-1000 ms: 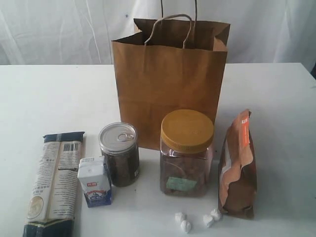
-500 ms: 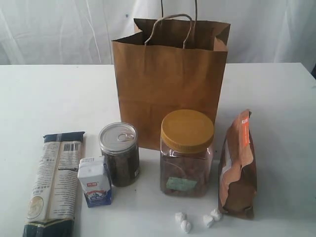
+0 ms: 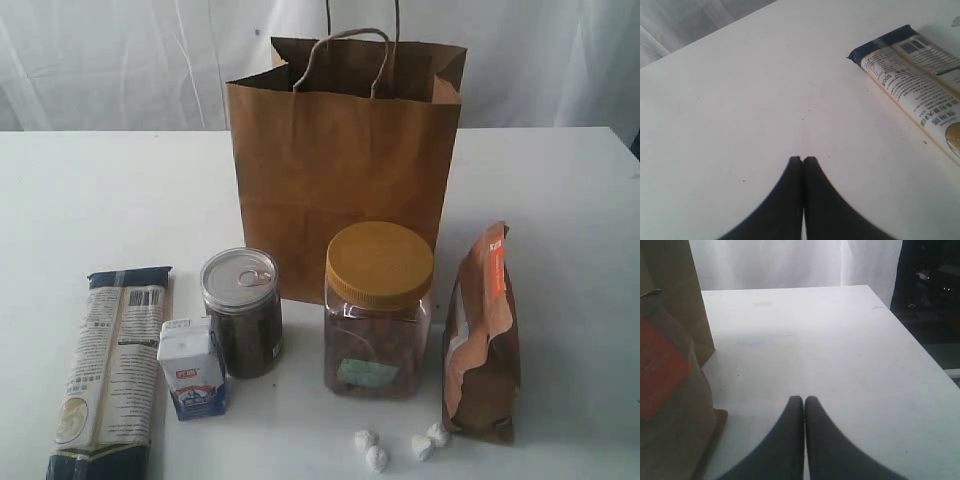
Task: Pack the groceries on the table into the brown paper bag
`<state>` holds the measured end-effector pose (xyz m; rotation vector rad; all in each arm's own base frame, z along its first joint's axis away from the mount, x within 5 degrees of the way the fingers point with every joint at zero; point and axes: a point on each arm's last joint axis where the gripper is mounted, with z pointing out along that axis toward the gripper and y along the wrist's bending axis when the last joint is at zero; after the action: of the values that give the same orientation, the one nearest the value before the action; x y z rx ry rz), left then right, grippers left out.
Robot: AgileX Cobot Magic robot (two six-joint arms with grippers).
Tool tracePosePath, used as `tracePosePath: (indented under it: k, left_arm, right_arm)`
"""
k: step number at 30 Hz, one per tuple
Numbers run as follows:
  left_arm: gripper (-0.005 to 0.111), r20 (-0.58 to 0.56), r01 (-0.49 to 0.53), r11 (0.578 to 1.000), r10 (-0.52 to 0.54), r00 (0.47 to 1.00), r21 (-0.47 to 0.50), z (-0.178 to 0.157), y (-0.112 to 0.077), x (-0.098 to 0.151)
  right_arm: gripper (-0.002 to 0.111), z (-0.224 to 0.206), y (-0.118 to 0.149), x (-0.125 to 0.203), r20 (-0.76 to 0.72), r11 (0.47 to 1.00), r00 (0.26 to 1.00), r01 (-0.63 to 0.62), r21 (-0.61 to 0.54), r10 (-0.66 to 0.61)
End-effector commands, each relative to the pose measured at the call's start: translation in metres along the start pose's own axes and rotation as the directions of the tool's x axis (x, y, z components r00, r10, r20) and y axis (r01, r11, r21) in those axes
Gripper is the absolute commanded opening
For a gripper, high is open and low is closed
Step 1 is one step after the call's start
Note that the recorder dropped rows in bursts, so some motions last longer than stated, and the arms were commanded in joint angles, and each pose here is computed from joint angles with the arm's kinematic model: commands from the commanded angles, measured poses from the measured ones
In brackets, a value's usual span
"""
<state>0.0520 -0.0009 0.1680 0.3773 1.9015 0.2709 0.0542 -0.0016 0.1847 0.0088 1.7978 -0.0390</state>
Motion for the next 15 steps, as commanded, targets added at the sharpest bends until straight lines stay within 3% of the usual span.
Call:
tracePosePath:
  k: [1,9,10,11,12,13,15]
  left_arm:
    - [0.0,-0.002,0.005,1.0,-0.005,1.0,0.001,0.0,-0.001,0.001]
    - [0.0,0.0,-0.031,0.999,0.031,1.0,-0.01,0.0,0.0,0.001]
    - [0.0,0.088,0.044,0.998,-0.041,0.995,-0.033,0.0,0.003,-0.007]
    - [0.0,0.229,0.348,0.937,-0.341,0.912,0.011,-0.002,0.006,-0.019]
    - [0.0,0.316,0.569,0.819,-0.561,0.765,0.075,-0.005,0.011,-0.026]
    - [0.0,0.41,0.73,0.669,-0.71,0.572,0.14,-0.009,0.019,-0.033]
    - [0.0,0.581,0.83,0.516,-0.749,0.319,0.21,-0.019,0.037,-0.04]
  right_arm:
    - [0.0,0.0,0.0,0.0,0.002,1.0,1.0,0.018,0.006,-0.018]
    - [0.0,0.0,0.0,0.0,0.002,1.0,1.0,0.018,0.006,-0.018]
    - [0.0,0.0,0.0,0.0,0.002,1.0,1.0,0.018,0.006,-0.018]
    - [0.0,0.0,0.0,0.0,0.002,1.0,1.0,0.018,0.006,-0.018]
    - [0.0,0.0,0.0,0.0,0.002,1.0,1.0,0.018,0.006,-0.018]
    - [0.0,0.0,0.0,0.0,0.002,1.0,1.0,0.018,0.006,-0.018]
    - [0.0,0.0,0.0,0.0,0.002,1.0,1.0,0.018,0.006,-0.018]
